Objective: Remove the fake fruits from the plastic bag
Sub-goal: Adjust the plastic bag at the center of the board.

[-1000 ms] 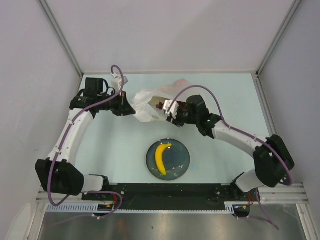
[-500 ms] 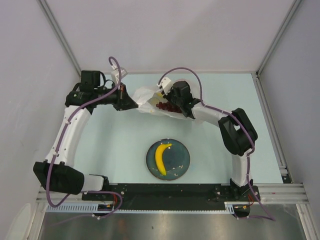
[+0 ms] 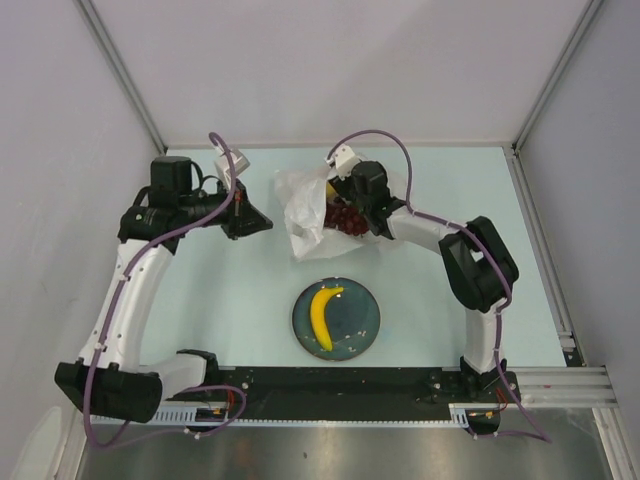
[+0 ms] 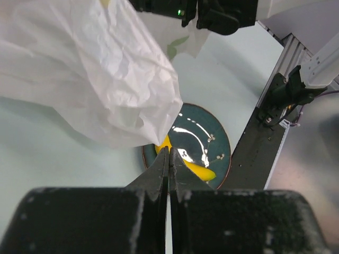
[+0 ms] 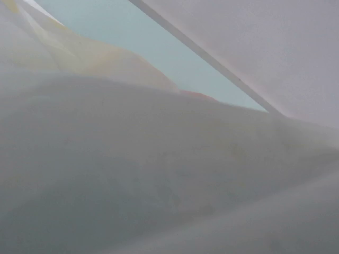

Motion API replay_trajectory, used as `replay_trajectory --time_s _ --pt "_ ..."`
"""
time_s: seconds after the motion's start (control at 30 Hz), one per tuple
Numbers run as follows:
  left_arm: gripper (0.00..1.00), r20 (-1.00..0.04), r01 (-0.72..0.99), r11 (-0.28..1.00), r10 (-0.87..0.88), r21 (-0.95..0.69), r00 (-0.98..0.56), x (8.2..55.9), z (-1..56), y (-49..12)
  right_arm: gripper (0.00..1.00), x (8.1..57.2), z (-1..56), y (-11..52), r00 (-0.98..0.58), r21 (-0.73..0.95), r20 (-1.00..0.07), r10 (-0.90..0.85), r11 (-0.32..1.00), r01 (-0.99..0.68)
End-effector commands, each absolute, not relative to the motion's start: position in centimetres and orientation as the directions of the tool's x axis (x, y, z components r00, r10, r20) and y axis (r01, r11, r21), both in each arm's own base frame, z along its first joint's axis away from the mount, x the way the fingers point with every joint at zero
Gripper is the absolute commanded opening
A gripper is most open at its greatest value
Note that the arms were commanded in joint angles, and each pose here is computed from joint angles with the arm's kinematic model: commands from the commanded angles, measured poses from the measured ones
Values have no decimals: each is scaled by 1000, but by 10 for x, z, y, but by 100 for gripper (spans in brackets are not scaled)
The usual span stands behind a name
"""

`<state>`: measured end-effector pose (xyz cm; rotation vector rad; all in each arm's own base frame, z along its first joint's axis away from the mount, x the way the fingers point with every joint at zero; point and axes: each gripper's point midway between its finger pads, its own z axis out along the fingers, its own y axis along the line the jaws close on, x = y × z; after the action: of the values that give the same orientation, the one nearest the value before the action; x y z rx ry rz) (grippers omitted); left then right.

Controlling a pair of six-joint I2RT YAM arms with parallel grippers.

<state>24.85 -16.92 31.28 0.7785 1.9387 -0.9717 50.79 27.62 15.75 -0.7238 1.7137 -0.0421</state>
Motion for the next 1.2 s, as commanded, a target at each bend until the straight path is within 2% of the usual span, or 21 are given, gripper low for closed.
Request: replay_trajectory --time_s 0.0,0.2,0.33,0.5,0.53,0.73,0.9,0.93,1.03,1.17 --pt "1 -863 798 502 179 -333 -473 255 304 -171 62 523 150 259 -139 -367 -890 -434 863 -347" --pt "0 -847 789 482 162 -381 -507 263 302 -176 54 524 124 256 -196 -349 -880 -434 868 -354" --pt "0 -831 777 479 159 -408 -534 273 299 -179 53 528 113 255 -234 -324 -879 -415 881 -345" --pt "15 -823 769 483 157 -419 -546 284 299 -181 55 539 97 247 -362 -193 -886 -290 940 -281" --pt "21 -820 767 483 158 -421 -550 285 298 -181 55 540 95 246 -380 -169 -887 -264 949 -266" --pt "29 -801 750 496 164 -438 -576 286 288 -180 62 558 83 247 -487 -6 -866 -112 977 -213" --pt "30 -797 744 517 178 -423 -577 290 286 -177 66 573 66 243 -539 8 -837 -92 984 -180" --pt "30 -796 743 520 180 -422 -578 291 286 -176 65 580 73 244 -527 11 -846 -79 986 -165" --pt "30 -792 739 533 192 -412 -579 293 283 -174 63 588 46 235 -581 31 -813 -40 993 -112" --pt "30 -790 737 549 207 -395 -577 294 281 -171 60 608 36 240 -596 58 -802 -32 990 -132"
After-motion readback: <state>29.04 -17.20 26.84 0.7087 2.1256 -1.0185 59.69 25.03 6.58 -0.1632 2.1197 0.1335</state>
